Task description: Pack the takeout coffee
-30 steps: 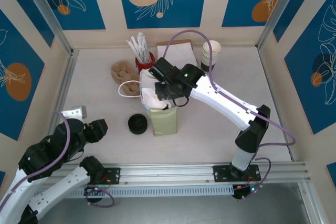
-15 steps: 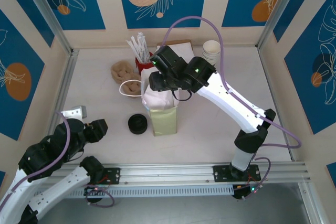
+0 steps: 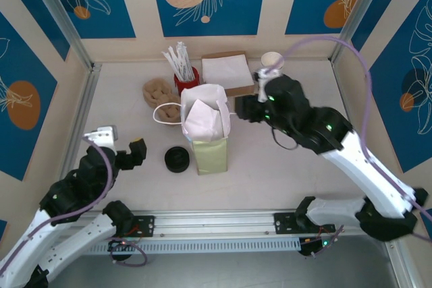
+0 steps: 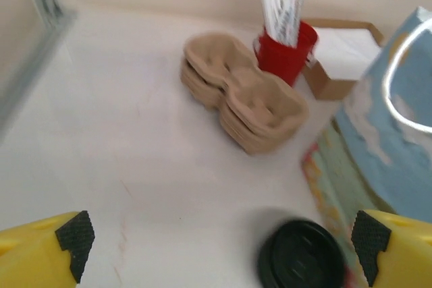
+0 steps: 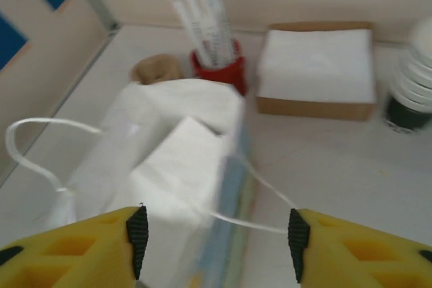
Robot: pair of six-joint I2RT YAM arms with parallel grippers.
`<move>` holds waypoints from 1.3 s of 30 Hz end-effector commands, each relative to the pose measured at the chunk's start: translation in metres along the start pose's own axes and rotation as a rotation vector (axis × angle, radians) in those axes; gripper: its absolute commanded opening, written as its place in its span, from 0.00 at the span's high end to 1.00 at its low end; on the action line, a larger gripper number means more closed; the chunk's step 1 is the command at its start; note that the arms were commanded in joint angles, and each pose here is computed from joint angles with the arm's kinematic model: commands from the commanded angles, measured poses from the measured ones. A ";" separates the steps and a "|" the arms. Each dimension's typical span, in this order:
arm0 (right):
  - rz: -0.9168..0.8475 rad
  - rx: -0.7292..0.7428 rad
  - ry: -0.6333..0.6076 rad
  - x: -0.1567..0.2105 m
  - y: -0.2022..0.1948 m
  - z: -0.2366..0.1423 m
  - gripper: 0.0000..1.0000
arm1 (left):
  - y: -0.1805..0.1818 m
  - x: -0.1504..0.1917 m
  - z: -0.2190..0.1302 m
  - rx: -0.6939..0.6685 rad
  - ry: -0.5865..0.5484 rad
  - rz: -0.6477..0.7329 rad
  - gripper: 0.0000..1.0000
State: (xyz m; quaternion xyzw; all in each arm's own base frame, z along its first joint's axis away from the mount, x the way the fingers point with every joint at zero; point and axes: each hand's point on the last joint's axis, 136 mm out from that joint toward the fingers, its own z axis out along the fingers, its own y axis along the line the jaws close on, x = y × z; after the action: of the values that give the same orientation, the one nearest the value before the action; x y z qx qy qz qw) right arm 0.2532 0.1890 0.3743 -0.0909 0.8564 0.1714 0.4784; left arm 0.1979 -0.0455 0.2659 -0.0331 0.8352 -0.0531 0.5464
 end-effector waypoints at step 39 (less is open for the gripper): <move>-0.014 0.198 -0.176 0.163 -0.244 0.188 0.01 | 0.049 0.082 0.250 -0.031 -0.026 0.197 0.00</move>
State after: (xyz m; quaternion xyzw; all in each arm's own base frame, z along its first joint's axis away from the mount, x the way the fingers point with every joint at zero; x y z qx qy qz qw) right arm 0.3813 0.0356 0.0739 -0.0243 0.8408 0.0761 0.5354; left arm 0.3822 -0.0158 0.0703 0.0282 0.8406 0.0234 0.5404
